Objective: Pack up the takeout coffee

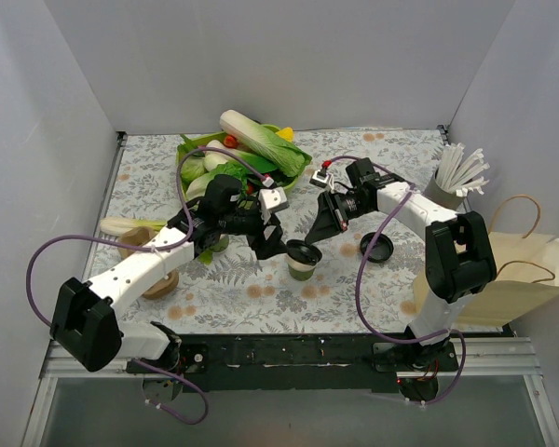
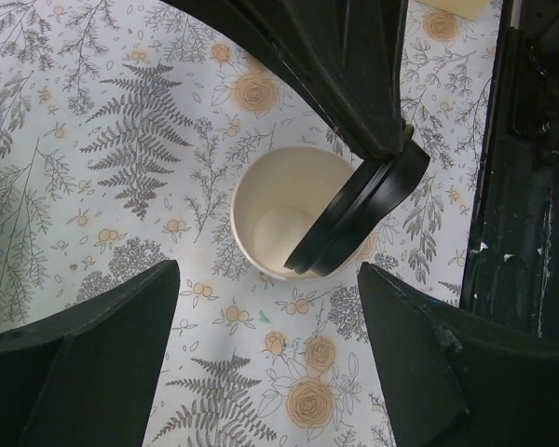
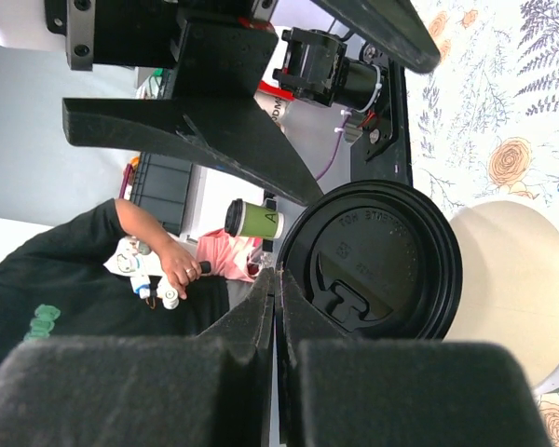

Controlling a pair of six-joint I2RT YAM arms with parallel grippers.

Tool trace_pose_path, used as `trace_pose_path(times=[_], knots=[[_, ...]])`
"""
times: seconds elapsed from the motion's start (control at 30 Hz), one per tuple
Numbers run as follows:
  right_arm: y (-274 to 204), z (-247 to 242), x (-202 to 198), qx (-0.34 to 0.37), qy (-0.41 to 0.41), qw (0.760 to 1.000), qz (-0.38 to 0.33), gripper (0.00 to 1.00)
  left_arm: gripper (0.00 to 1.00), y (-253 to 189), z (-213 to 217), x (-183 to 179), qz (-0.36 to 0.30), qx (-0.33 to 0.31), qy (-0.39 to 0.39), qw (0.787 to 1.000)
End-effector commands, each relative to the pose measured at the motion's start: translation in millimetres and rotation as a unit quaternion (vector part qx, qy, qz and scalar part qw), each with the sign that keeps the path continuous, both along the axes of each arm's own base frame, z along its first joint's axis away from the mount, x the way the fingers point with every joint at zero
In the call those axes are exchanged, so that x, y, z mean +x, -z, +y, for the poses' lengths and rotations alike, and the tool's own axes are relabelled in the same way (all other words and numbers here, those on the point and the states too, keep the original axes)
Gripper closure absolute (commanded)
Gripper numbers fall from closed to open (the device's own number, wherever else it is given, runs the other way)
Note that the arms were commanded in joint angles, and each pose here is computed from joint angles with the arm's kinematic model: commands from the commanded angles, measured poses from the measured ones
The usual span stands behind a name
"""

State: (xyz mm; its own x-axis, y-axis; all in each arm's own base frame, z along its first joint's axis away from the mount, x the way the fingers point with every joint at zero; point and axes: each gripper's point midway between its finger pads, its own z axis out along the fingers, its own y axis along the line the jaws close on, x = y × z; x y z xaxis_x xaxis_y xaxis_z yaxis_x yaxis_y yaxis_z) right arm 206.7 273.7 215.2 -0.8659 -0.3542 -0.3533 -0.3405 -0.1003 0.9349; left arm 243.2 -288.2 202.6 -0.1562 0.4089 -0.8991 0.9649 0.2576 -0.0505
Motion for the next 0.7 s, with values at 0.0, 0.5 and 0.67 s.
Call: trace_pose_path(times=[0.0, 0.5, 0.67], knots=[[-8, -2, -3, 0.012, -0.002, 1.000, -0.004, 0.99, 0.22, -2, -15, -5, -0.002, -0.024, 0.026, 0.999], [11, -4, 7, -0.024, 0.019, 0.999, 0.025, 0.99, 0.23, 17, -29, 2, 0.031, -0.038, 0.024, 0.998], [18, -7, 10, -0.035, 0.029, 0.998, 0.046, 0.99, 0.23, 18, -32, 0, 0.039, -0.043, 0.028, 0.998]])
